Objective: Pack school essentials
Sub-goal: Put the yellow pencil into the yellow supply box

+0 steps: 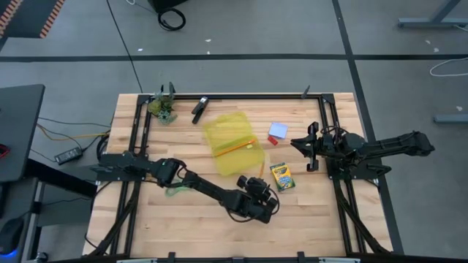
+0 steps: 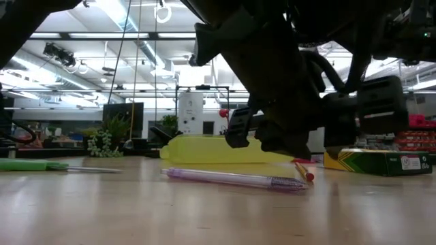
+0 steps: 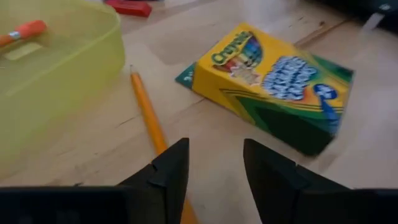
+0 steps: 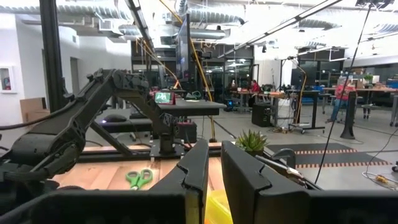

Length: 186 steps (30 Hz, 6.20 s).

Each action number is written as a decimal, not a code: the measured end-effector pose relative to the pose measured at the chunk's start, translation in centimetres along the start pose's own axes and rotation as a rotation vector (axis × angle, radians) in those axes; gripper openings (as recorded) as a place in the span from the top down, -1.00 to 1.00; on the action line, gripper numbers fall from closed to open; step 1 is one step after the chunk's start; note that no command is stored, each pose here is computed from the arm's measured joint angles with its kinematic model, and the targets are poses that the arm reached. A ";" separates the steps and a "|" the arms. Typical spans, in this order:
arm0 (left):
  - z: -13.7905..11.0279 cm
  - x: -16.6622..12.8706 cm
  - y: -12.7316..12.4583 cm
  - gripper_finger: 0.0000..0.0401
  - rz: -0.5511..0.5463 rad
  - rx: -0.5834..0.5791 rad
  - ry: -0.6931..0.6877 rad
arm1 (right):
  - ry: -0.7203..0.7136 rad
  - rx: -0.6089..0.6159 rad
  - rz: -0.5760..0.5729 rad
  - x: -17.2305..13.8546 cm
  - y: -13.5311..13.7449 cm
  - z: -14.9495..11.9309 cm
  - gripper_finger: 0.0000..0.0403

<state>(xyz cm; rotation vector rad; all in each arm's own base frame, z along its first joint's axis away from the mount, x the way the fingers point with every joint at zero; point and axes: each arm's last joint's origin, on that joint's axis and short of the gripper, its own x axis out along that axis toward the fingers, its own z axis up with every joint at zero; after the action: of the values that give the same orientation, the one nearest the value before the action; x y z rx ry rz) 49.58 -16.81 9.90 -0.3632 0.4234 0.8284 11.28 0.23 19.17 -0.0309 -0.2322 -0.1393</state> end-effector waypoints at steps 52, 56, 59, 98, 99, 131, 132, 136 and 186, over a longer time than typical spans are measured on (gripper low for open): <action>0.4 0.3 0.6 0.94 -0.005 0.174 0.191 | 0.000 0.000 0.000 0.0 0.0 0.0 0.75; 0.7 0.2 0.4 0.93 -0.013 0.175 0.196 | 0.000 0.000 0.000 0.0 0.0 0.0 0.75; 0.7 0.2 0.3 0.92 -0.014 0.174 0.194 | 0.000 0.000 0.000 0.0 0.0 0.0 0.75; 2.2 0.4 0.4 0.28 0.006 0.243 0.094 | 0.016 -0.003 0.001 0.0 0.0 -0.2 0.75; 2.3 0.7 0.4 0.26 0.006 0.256 0.096 | 0.018 -0.004 0.001 0.0 0.0 -0.2 0.75; 6.2 3.4 2.1 0.41 -0.170 0.701 0.259 | 0.019 -0.004 0.001 0.0 0.0 -0.2 0.75; 6.4 3.3 2.2 0.42 -0.172 0.720 0.265 | 0.020 -0.004 0.001 0.0 0.0 -0.2 0.75; 7.7 2.1 2.9 0.45 -0.191 0.794 0.336 | 0.020 -0.004 0.001 0.0 0.0 -0.2 0.75; 5.2 -4.3 7.3 0.94 -0.329 0.374 0.004 | 0.042 -0.008 0.004 0.0 0.1 -0.4 0.75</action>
<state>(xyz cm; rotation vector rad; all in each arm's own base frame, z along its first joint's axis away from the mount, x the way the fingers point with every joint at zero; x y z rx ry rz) 42.56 -12.54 15.41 -0.0814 0.4965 0.4158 11.42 0.26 18.78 -0.0366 -0.1897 -0.1363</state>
